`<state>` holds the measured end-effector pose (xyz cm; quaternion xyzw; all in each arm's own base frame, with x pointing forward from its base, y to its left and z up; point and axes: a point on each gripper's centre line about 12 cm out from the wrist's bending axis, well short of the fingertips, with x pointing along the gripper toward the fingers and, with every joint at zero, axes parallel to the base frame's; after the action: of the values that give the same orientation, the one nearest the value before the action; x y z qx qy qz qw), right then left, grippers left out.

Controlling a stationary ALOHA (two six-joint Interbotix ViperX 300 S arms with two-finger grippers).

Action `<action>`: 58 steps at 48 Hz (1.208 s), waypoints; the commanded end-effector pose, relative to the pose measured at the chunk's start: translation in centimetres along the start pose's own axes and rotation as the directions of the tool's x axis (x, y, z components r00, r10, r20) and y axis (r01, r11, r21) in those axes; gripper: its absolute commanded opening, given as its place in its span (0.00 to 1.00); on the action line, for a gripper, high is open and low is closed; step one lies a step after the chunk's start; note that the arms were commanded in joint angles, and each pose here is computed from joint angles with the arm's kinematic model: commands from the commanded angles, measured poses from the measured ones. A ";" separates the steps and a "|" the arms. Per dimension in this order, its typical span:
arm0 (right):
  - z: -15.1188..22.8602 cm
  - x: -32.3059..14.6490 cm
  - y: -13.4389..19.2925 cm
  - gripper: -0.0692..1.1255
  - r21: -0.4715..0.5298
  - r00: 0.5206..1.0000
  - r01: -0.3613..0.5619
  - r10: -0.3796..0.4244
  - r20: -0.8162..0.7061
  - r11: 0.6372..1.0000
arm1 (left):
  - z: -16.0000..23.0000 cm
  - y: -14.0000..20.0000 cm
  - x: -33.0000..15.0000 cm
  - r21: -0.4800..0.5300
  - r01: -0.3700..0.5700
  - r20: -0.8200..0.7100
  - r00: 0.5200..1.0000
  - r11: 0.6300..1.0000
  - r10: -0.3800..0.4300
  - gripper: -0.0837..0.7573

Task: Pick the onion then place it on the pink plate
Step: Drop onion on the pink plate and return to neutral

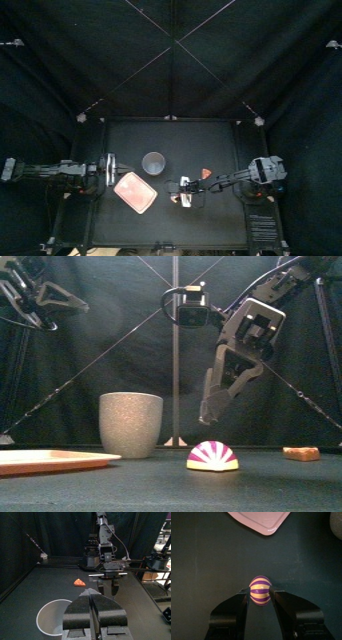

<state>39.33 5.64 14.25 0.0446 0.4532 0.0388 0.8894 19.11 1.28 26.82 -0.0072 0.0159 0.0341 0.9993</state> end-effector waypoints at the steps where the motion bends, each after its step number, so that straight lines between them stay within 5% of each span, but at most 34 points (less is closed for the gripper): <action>1: 1.6 -0.7 0.0 0.70 0.026 0.999 -0.008 0.007 0.048 1.000 | 0.6 0.1 0.1 0.000 -0.003 0.020 1.000 1.000 0.003 0.46; 17: 2.5 -0.7 0.0 0.94 0.074 0.999 -0.023 0.020 0.035 0.997 | 0.8 0.2 0.1 0.000 -0.011 0.026 1.000 1.000 0.011 0.46; 58: -0.8 3.1 -1.7 0.92 0.096 0.992 0.023 -0.010 -0.128 0.995 | 0.5 0.3 0.0 -0.002 -0.015 0.026 1.000 1.000 0.015 0.46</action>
<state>40.08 4.61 10.05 0.0787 0.5240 0.0134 0.8480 19.03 1.53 26.71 -0.0072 0.0135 0.0409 0.9990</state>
